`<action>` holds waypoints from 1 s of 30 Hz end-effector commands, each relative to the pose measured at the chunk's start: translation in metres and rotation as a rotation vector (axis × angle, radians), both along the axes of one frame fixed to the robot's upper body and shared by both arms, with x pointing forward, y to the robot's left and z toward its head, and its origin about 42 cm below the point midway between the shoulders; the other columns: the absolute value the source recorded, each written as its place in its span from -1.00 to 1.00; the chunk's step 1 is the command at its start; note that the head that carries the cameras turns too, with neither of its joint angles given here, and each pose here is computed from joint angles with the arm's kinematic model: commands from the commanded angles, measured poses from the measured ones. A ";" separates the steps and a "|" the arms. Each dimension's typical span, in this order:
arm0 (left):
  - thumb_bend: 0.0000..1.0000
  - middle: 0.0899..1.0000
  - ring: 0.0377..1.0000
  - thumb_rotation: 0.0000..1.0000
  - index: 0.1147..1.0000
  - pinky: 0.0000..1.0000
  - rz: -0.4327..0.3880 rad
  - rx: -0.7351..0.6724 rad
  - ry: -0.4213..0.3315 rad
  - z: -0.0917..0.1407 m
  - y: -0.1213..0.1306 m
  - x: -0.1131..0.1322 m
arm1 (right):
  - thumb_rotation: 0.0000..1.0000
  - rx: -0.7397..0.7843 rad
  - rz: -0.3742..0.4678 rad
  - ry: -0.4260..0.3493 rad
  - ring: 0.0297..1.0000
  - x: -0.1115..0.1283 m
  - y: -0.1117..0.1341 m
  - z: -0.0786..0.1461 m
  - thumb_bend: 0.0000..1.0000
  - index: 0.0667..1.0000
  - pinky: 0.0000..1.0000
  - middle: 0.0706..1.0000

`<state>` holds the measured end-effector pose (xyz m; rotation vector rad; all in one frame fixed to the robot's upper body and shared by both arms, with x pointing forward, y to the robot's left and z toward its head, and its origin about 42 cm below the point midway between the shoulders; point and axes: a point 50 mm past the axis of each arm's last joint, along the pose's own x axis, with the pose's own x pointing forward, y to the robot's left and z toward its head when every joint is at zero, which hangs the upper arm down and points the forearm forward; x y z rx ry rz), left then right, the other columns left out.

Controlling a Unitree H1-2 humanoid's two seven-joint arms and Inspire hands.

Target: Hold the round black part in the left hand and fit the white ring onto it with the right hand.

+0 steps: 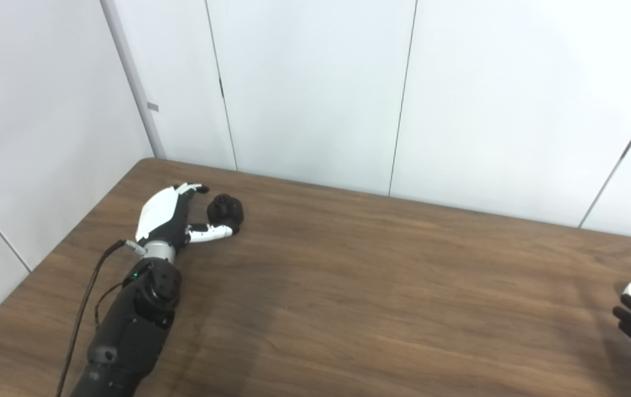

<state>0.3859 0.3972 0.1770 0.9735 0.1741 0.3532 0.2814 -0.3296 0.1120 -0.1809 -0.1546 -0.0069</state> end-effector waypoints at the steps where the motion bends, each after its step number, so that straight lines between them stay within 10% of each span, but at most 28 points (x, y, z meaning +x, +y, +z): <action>1: 0.92 0.87 0.99 -0.21 0.61 1.00 0.020 0.070 -0.066 0.032 0.011 0.017 | 1.00 0.070 -0.031 0.159 0.76 -0.036 0.015 -0.049 0.01 0.87 0.83 0.81; 30: 0.88 0.87 0.99 -0.27 0.59 1.00 0.066 0.103 0.066 0.031 0.009 0.061 | 1.00 0.060 -0.032 0.153 0.74 -0.037 0.017 -0.051 0.07 0.87 0.80 0.79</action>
